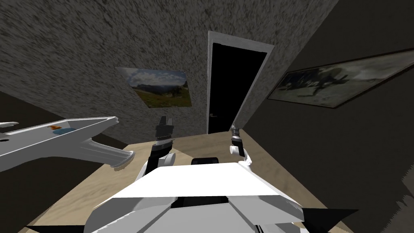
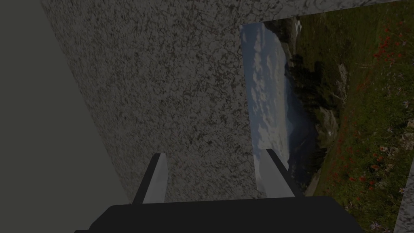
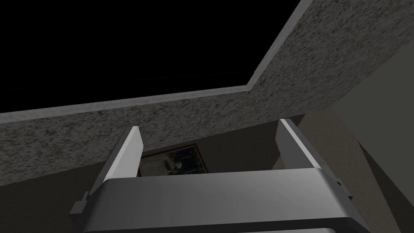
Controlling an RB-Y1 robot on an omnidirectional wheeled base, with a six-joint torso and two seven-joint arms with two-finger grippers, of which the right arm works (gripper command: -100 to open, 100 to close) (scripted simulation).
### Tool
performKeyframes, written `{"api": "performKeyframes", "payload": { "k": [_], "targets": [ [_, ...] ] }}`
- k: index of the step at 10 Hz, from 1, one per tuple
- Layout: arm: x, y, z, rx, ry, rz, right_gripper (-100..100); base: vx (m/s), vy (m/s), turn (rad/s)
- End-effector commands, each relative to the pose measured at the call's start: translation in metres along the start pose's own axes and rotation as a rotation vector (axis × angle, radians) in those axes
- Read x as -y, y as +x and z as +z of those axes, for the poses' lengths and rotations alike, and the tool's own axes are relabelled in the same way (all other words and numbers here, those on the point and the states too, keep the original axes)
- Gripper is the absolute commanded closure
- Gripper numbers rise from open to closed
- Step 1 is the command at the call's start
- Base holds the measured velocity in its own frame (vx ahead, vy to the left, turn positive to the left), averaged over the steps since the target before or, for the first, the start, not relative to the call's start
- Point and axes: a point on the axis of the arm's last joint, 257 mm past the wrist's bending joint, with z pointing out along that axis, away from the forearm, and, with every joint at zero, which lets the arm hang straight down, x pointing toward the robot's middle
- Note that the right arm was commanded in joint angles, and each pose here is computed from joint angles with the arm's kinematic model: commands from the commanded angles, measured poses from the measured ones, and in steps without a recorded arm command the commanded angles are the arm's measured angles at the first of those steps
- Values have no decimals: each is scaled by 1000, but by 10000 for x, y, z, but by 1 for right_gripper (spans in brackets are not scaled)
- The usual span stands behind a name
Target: Pull the door open
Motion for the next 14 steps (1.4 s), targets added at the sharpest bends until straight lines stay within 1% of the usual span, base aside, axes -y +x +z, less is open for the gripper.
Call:
{"api": "performKeyframes", "payload": {
  "k": [1,2,3,5,6,7,8,11,12,13,14],
  "targets": [
    [155,-12,-38,6,26,2,-100,54,-32,115],
    [227,-30,-28,11,35,4,-100,64,-42,196],
    [286,-27,-55,11,48,3,-100,47,-33,99],
    [432,-60,-41,23,66,8,-100,58,-35,173],
    [519,-55,-85,22,86,8,-100,49,-36,77],
    [590,-71,-81,28,95,11,-100,49,-25,131],
    [632,-68,-104,27,106,11,-100,41,-24,73],
    [888,-105,-129,47,146,22,-100,62,-43,188],
    [956,-100,-172,46,163,21,-100,53,-51,68],
    [1009,-111,-167,53,169,26,-100,53,-40,139],
    [1058,-107,-199,52,182,25,-100,38,-32,66]
  ]
}}
